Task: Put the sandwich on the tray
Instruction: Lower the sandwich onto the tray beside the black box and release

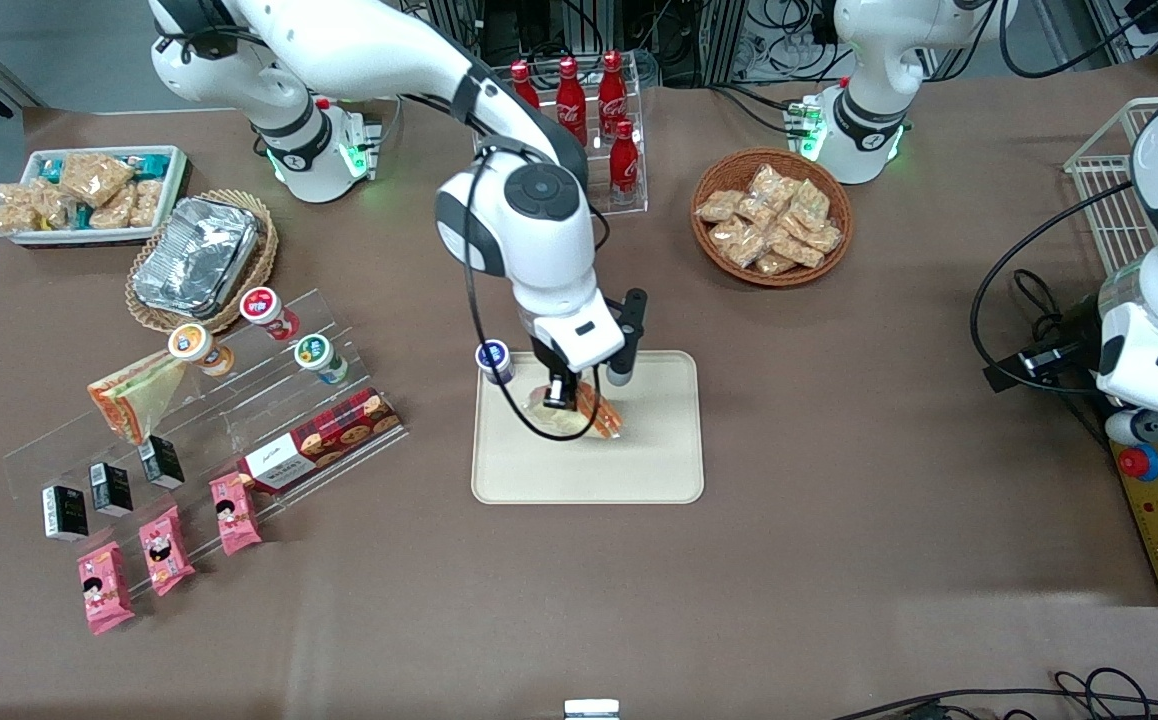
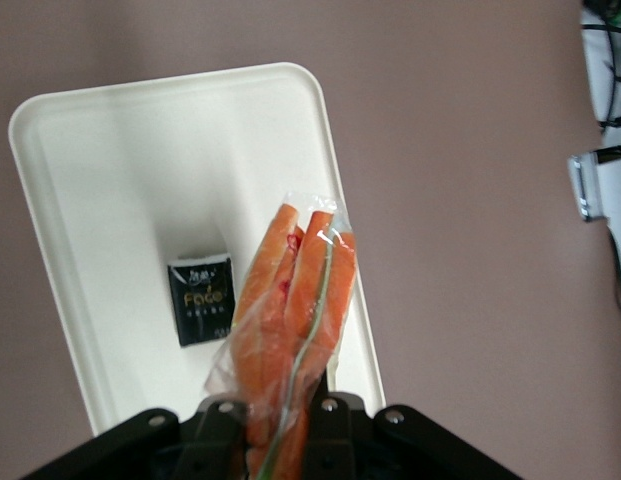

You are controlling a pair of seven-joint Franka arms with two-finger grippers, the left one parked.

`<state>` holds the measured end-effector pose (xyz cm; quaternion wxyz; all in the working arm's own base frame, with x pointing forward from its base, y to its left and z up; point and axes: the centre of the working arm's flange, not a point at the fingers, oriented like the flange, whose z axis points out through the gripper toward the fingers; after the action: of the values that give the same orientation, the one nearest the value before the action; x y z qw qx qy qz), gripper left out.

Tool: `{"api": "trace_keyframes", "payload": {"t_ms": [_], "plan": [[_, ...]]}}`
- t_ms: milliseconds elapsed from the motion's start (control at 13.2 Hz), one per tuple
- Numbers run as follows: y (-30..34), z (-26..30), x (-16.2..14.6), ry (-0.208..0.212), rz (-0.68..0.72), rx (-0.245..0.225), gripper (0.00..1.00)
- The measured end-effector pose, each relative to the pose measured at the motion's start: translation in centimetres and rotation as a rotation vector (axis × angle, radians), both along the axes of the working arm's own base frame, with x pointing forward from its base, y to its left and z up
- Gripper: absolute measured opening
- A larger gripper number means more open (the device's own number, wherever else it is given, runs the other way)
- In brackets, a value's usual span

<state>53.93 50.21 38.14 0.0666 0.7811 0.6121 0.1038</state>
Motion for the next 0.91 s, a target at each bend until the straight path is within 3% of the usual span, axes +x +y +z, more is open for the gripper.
{"api": "trace_keyframes", "payload": {"t_ms": [604, 906], "plan": [[0.9, -6.8, 1.3, -0.035, 0.067, 0.025, 0.22], [0.9, -9.9, 1.7, -0.048, 0.089, 0.020, 0.28]]}}
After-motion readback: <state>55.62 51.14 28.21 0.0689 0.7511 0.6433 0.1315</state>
